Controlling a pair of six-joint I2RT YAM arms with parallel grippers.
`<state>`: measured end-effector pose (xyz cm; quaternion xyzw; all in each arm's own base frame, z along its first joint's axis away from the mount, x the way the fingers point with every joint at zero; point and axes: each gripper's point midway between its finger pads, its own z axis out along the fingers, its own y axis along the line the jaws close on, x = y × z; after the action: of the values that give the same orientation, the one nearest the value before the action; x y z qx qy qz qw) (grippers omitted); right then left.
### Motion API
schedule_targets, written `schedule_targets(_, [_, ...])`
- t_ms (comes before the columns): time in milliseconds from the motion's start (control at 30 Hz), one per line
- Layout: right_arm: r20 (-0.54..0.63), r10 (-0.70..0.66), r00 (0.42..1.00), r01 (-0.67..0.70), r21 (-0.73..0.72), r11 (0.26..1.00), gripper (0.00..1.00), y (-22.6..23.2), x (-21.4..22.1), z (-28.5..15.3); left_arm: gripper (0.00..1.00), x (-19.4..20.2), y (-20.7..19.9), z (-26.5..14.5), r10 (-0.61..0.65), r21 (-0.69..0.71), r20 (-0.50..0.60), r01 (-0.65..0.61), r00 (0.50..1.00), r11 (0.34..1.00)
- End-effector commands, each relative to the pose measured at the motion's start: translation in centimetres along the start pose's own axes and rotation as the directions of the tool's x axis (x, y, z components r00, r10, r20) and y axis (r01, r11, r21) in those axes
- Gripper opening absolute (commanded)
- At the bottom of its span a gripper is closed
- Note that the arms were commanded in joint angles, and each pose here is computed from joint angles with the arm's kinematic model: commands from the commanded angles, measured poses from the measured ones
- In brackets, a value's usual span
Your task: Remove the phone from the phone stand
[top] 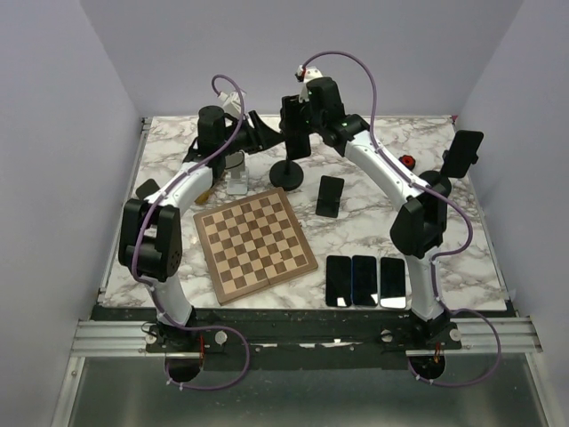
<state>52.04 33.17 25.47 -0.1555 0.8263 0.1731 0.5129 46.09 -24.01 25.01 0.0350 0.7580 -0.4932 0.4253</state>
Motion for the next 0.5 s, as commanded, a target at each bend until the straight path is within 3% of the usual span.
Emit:
schedule_targets(0, [0.017, 0.058, 0.998, -0.056, -0.115, 0.992, 0.01, 2.8, -1.9, -1.6, 0.57, -1.8, -0.7, 1.1, 0.033, 0.067, 0.03, -0.035, 0.999, 0.997])
schedule_targets(233, [0.014, 0.054, 0.998, -0.052, -0.118, 0.992, 0.01, 2.9, -1.9, -1.4, 0.49, -1.8, 0.2, 2.2, 0.036, 0.078, 0.01, -0.036, 0.999, 0.996])
schedule_targets(467, [-0.009, 0.047, 0.999, -0.048, -0.15, 0.988, 0.01, 3.4, -1.1, -1.1, 0.5, -2.1, 0.1, 3.0, 0.057, 0.105, -0.009, -0.056, 0.998, 0.993])
